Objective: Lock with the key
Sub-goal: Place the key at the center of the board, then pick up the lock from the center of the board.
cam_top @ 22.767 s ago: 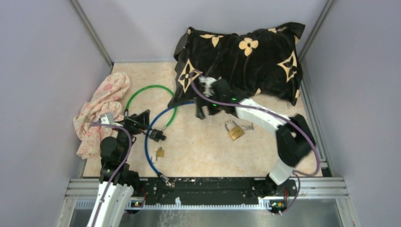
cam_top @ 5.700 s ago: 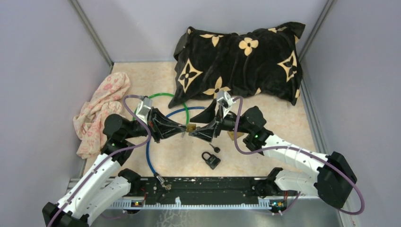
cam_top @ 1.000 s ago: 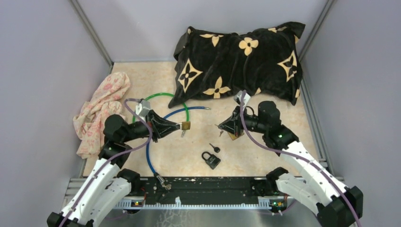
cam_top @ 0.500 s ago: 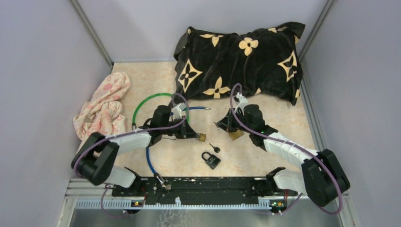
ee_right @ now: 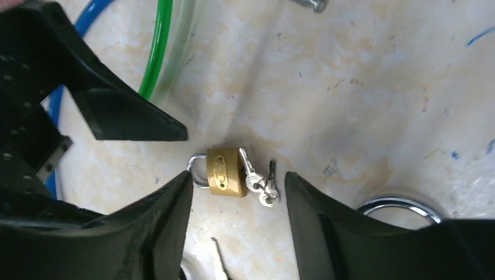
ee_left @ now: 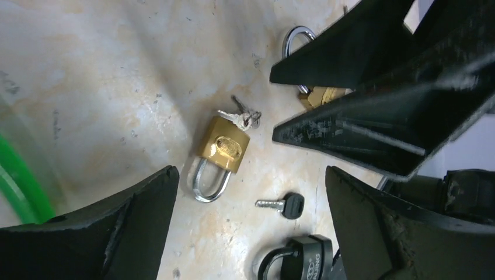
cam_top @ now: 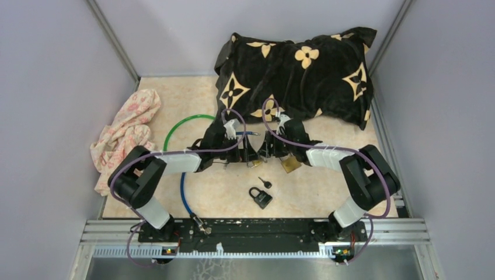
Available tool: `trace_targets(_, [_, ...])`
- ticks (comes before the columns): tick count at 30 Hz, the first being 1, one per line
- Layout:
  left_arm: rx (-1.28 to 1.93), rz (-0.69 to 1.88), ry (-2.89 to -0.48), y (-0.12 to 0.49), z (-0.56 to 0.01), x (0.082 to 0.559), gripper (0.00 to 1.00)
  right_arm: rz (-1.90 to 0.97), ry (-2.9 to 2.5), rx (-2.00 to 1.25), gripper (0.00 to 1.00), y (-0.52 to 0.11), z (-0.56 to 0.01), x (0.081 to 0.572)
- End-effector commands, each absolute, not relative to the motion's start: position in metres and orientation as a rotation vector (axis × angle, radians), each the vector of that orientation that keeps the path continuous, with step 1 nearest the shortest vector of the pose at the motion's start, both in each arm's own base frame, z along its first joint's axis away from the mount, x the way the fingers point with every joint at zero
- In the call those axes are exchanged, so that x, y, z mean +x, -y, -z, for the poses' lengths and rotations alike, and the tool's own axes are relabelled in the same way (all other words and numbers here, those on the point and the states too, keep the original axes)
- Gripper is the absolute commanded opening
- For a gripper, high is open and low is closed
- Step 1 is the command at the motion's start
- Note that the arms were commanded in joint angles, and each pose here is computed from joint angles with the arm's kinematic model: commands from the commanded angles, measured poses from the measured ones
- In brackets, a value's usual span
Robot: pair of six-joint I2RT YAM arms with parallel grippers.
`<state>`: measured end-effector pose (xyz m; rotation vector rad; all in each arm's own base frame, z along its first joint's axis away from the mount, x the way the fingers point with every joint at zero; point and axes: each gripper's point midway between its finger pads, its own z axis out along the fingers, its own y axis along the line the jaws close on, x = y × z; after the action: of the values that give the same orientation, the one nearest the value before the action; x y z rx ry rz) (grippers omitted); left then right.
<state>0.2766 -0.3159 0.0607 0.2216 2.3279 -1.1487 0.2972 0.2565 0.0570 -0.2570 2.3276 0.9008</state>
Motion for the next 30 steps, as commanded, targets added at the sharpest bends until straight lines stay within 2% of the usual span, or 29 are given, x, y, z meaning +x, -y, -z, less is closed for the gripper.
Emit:
trace_targets(1, [0.294, 0.999, -2.185, 0.299, -0.090, 0.288, 0.99, -0.754, -2.268, -0.335, 0.67, -0.252, -0.089, 0.324])
trace_targets(2, [0.336, 0.983, -2.120, 0.296, -0.107, 0.289, 0.99, -0.712, -2.263, -0.333, 0.79, -0.250, -0.095, 0.326])
trace_targets(3, [0.369, 0.957, -2.058, 0.291, -0.124, 0.290, 0.99, -0.675, -2.250, -0.338, 0.85, -0.249, -0.103, 0.329])
trace_targets(6, [0.386, 0.829, -1.955, 0.257, -0.162, 0.288, 0.99, -0.565, -2.239, -0.368, 0.86, -0.258, -0.115, 0.326])
trace_targets(8, [0.293, 0.690, -1.965, 0.218, -0.168, 0.291, 0.99, -0.533, -2.247, -0.372, 0.84, -0.273, -0.115, 0.323])
trace_targets(11, [-0.011, 0.456, -2.020, 0.135, -0.161, 0.298, 0.99, -0.516, -2.256, -0.356, 0.78, -0.304, -0.116, 0.323])
trace_targets(14, [-0.220, 0.346, -1.963, 0.078, -0.166, 0.288, 0.99, -0.489, -2.263, -0.341, 0.76, -0.336, -0.110, 0.330])
trace_targets(17, [-0.278, 0.331, -1.877, 0.059, -0.182, 0.273, 0.99, -0.481, -2.320, -0.347, 0.73, -0.361, -0.091, 0.338])
trace_targets(20, [-0.286, 0.348, -1.817, 0.055, -0.199, 0.264, 0.99, -0.418, -2.381, -0.352, 0.66, -0.368, -0.065, 0.345])
trace_targets(23, [-0.287, 0.347, -1.776, 0.053, -0.212, 0.261, 0.99, -0.354, -2.422, -0.373, 0.63, -0.371, -0.041, 0.351])
trace_targets(26, [-0.283, 0.351, -1.738, 0.052, -0.222, 0.262, 0.99, -0.325, -2.447, -0.434, 0.52, -0.382, -0.020, 0.353])
trace_targets(28, [-0.277, 0.348, -1.724, 0.052, -0.226, 0.263, 0.99, -0.287, -2.484, -0.462, 0.39, -0.383, -0.006, 0.352])
trace_targets(30, [-0.259, 0.330, -1.718, 0.050, -0.228, 0.262, 0.99, -0.234, -2.496, -0.490, 0.15, -0.377, 0.000, 0.352])
